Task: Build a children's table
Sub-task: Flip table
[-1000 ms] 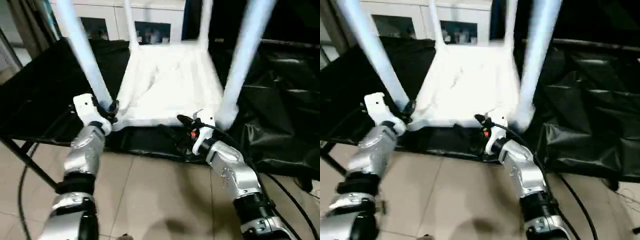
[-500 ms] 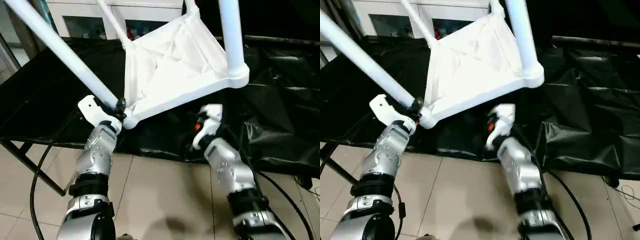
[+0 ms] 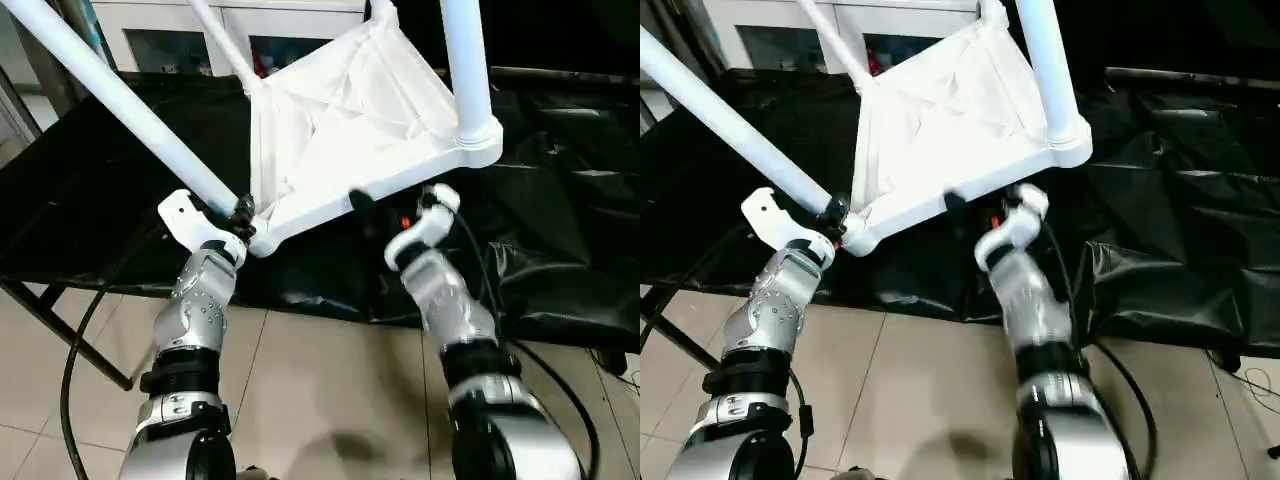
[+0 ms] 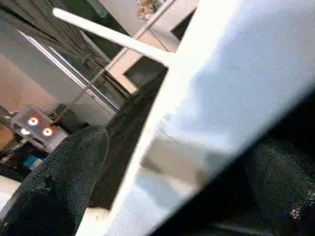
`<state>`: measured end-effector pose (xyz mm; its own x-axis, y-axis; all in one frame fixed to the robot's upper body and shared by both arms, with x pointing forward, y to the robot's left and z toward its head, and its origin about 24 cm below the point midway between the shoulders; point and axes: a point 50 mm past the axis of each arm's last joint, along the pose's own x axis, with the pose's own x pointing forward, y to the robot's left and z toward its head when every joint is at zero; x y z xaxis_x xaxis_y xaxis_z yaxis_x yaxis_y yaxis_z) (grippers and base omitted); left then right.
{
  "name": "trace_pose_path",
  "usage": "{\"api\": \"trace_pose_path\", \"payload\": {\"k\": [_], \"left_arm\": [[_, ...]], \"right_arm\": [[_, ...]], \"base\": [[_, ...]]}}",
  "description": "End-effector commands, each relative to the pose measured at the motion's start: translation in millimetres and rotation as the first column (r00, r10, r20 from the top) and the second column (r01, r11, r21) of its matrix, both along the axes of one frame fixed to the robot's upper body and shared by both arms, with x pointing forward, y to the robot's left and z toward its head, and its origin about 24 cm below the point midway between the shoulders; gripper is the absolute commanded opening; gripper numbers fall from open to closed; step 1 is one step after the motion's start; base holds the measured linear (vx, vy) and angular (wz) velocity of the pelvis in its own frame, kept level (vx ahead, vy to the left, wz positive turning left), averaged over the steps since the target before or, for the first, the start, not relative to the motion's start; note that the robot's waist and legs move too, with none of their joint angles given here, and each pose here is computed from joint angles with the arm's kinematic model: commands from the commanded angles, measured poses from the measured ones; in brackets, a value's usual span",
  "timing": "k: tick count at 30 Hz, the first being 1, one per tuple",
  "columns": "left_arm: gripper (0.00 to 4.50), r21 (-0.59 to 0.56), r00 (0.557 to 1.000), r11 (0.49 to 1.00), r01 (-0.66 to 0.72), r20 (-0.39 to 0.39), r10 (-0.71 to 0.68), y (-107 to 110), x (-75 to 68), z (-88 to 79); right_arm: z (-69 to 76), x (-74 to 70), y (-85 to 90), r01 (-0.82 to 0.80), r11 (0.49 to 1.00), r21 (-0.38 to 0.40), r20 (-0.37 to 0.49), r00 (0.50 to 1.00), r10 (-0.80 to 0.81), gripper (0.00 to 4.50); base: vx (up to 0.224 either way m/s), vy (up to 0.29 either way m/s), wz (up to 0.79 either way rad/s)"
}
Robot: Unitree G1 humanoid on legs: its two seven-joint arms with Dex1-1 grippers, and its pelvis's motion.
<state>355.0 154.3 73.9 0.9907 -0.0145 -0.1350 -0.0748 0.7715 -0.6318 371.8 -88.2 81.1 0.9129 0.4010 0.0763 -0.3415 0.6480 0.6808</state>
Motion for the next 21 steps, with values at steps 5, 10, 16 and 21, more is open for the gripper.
{"api": "trace_pose_path", "payload": {"k": [5,10,16,21], "left_arm": [[2.27,-0.109,1.000,0.994,0.029,-0.007,-0.030,-8,-4.6,-2.3],[2.27,-0.118,0.997,0.990,0.073,-0.005,-0.074,-14,-8.3,-3.0],[2.27,-0.133,0.989,0.981,0.142,-0.018,-0.145,-24,-18.1,-5.9],[2.27,-0.143,0.982,0.973,0.181,-0.020,-0.185,-29,-23.3,-7.1]], "right_arm": [[9.4,13.1,2.5,0.052,0.997,0.055,-0.027,0.998,-0.050,4.50],[10.5,20.3,1.8,0.101,0.985,0.138,-0.116,0.990,-0.085,4.50],[24.2,29.5,3.6,0.117,0.974,0.195,-0.127,0.987,-0.093,4.50],[23.5,31.1,1.6,0.137,0.971,0.197,-0.162,0.981,-0.106,4.01]], "base": [[0.000,0.000,0.00],[0.000,0.000,0.00],[0.000,0.000,0.00],[0.000,0.000,0.00]]}}
